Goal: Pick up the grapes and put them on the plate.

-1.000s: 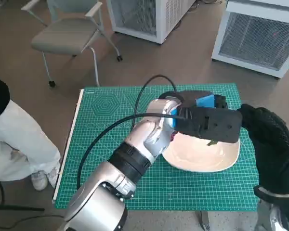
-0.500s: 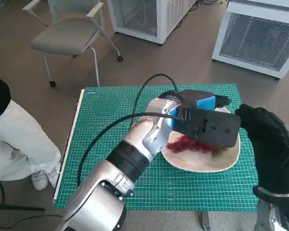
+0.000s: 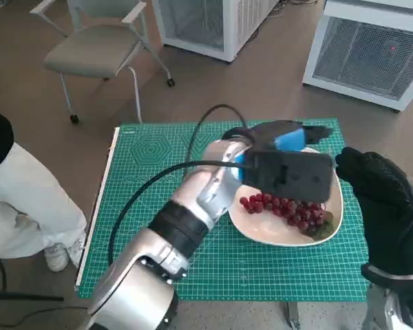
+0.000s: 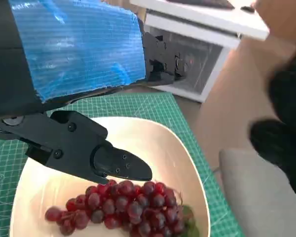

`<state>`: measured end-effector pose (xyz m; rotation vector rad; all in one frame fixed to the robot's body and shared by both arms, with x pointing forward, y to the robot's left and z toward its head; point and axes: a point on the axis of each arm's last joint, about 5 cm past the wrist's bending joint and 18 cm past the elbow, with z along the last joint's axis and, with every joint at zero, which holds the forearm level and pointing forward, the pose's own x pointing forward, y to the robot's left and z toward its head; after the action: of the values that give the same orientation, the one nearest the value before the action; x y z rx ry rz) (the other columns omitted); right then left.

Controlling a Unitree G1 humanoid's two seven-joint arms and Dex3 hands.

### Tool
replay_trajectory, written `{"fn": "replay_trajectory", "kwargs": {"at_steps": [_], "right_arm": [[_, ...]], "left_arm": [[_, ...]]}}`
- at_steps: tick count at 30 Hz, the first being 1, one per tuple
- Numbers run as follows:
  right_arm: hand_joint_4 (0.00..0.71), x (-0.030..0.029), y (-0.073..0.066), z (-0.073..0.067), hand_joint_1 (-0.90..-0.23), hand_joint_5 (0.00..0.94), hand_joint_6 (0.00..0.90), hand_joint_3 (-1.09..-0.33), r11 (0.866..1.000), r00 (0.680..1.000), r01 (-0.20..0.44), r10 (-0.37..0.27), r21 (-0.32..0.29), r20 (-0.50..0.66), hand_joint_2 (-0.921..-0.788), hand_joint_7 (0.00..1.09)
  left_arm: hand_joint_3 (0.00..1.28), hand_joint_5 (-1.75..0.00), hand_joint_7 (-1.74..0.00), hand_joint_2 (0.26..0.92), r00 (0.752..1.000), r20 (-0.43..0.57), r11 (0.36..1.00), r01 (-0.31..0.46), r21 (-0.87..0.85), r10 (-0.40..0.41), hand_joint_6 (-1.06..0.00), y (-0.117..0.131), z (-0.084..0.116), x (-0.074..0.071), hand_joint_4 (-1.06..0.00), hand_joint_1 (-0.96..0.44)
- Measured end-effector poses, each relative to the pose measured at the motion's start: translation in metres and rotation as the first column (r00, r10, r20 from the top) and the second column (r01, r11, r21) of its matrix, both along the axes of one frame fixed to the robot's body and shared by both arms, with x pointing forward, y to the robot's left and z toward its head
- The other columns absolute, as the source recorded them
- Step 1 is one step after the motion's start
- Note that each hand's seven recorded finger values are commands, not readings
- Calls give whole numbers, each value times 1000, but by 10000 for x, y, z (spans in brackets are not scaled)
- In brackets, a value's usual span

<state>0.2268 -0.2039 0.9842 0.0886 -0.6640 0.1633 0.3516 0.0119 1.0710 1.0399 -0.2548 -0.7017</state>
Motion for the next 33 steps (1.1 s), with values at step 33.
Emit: {"fn": "replay_trajectory", "kwargs": {"at_steps": [33], "right_arm": [[459,67,56,-1,-437,592,212,-624,999,999,-39,39,5,-6,-921,906]], "left_arm": [[88,-8,-11,921,932,-327,262,-279,-924,-158,-281,1504,-1464,-372,-138,-309]]}}
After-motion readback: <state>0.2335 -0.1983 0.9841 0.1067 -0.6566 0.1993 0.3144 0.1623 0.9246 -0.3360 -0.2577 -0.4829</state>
